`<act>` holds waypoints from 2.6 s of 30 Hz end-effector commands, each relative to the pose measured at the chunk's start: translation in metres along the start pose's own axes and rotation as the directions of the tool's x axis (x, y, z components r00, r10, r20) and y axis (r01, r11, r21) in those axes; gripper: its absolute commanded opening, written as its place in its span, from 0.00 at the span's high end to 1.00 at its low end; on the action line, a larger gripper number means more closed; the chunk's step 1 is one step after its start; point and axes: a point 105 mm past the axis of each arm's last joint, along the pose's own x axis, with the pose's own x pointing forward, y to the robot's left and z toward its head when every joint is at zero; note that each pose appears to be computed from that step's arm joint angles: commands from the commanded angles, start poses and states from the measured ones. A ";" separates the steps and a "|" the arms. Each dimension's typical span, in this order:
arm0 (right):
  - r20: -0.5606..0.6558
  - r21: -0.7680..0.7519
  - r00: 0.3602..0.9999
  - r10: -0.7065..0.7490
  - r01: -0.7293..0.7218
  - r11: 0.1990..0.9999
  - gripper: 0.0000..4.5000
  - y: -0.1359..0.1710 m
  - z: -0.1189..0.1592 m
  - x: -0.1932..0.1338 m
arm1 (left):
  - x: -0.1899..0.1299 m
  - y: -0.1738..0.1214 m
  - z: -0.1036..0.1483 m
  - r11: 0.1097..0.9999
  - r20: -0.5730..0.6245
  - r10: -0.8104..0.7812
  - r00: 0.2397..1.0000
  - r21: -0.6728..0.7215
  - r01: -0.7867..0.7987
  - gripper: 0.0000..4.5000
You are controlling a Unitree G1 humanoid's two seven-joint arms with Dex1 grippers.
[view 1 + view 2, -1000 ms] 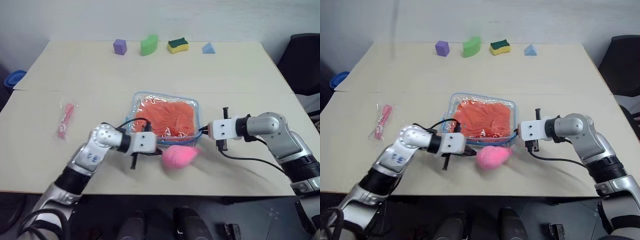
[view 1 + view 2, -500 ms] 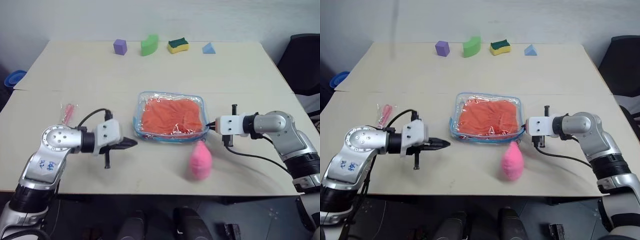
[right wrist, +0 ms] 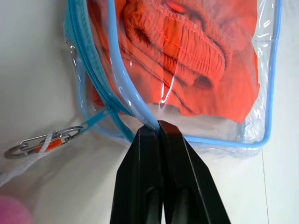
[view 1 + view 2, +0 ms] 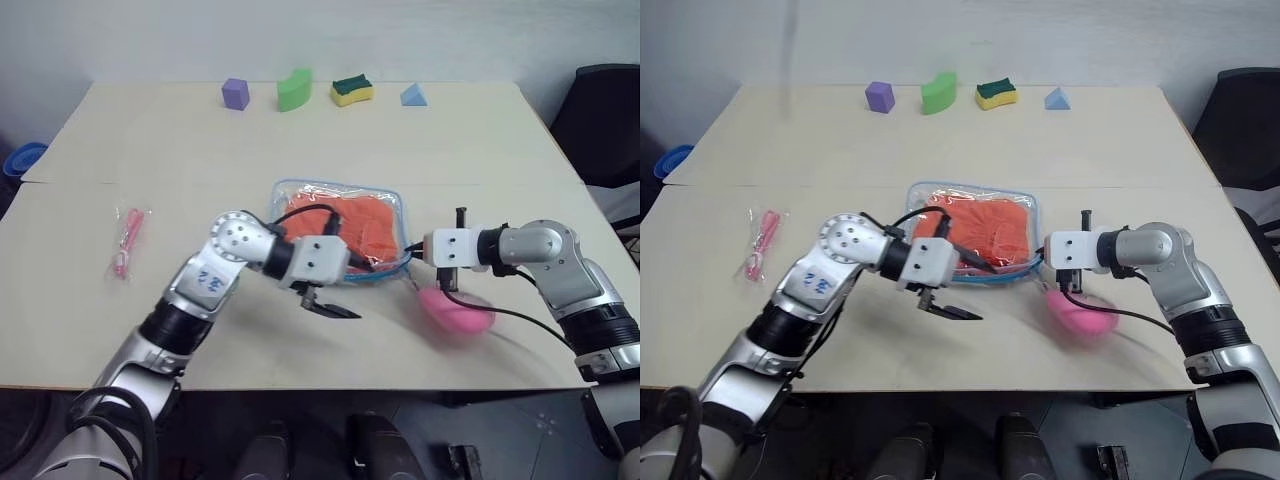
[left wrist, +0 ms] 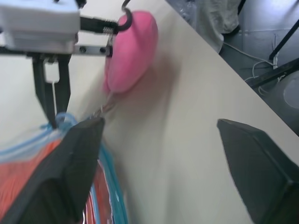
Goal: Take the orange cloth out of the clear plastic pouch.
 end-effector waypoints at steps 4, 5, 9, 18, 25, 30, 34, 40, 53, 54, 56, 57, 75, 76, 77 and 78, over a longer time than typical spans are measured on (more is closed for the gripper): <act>0.016 -0.031 0.999 -0.048 0.049 0.998 1.00 -0.014 0.011 -0.002 | 0.041 0.004 0.005 0.996 0.006 -0.039 0.999 0.079 0.039 0.00; 0.016 -0.031 0.999 -0.049 0.049 0.998 1.00 -0.014 0.012 -0.001 | 0.046 0.006 0.005 0.996 0.004 -0.029 1.000 0.088 0.029 0.00; 0.012 -0.029 0.999 -0.052 0.052 0.998 1.00 -0.015 0.012 0.001 | 0.059 0.010 0.009 0.994 0.031 0.016 0.999 0.103 -0.019 0.00; -0.003 -0.020 0.998 -0.060 0.060 0.998 1.00 -0.021 0.010 -0.001 | 0.087 0.002 0.002 0.995 0.040 0.005 0.999 0.102 -0.009 0.00; -0.005 -0.014 0.998 -0.067 0.067 0.998 1.00 -0.024 0.010 0.001 | 0.108 -0.004 0.001 0.997 0.052 -0.030 0.998 0.075 0.026 0.04; -0.006 -0.011 0.998 -0.069 0.069 0.998 1.00 -0.023 0.009 0.001 | 0.102 0.000 0.002 0.997 0.066 -0.009 0.998 0.077 0.004 0.34; -0.003 -0.013 0.997 -0.071 0.071 0.997 1.00 -0.023 0.010 0.003 | 0.086 0.001 -0.001 0.996 0.062 0.017 0.998 0.084 -0.022 0.63; -0.003 -0.022 0.996 -0.084 0.084 0.996 1.00 -0.026 0.008 0.001 | 0.014 0.002 -0.020 0.987 -0.014 0.156 0.988 -0.036 -0.156 1.00; -0.003 -0.044 0.996 -0.093 0.093 0.995 1.00 -0.019 -0.001 -0.009 | -0.108 -0.045 -0.032 0.927 -0.246 0.291 0.925 -0.165 -0.336 1.00; -0.001 -0.045 0.995 -0.095 0.095 0.994 1.00 -0.019 -0.001 -0.010 | -0.114 -0.047 -0.033 0.918 -0.262 0.306 0.915 -0.173 -0.356 1.00; 0.003 -0.053 0.995 -0.101 0.101 0.993 1.00 -0.019 -0.001 -0.013 | -0.131 -0.048 -0.035 0.885 -0.302 0.355 0.885 -0.196 -0.422 1.00; 0.004 -0.056 0.995 -0.102 0.102 0.993 1.00 -0.019 -0.001 -0.014 | -0.138 -0.049 -0.035 0.866 -0.315 0.380 0.870 -0.210 -0.454 1.00; 0.209 0.055 0.978 -0.024 0.013 0.998 0.86 0.010 0.032 -0.032 | -0.183 -0.095 -0.077 0.608 -0.419 0.476 0.773 -0.478 -0.634 0.87; 0.208 0.066 0.978 -0.021 0.008 0.998 0.78 0.012 0.032 -0.034 | -0.182 -0.094 -0.077 0.599 -0.409 0.488 0.771 -0.486 -0.636 0.81; 0.206 0.085 0.978 -0.021 0.003 0.996 0.70 0.015 0.033 -0.035 | -0.183 -0.094 -0.077 0.584 -0.403 0.503 0.765 -0.494 -0.644 0.74; 0.206 0.102 0.978 -0.022 0.001 0.995 0.63 0.017 0.033 -0.037 | -0.184 -0.093 -0.077 0.572 -0.400 0.515 0.758 -0.499 -0.651 0.68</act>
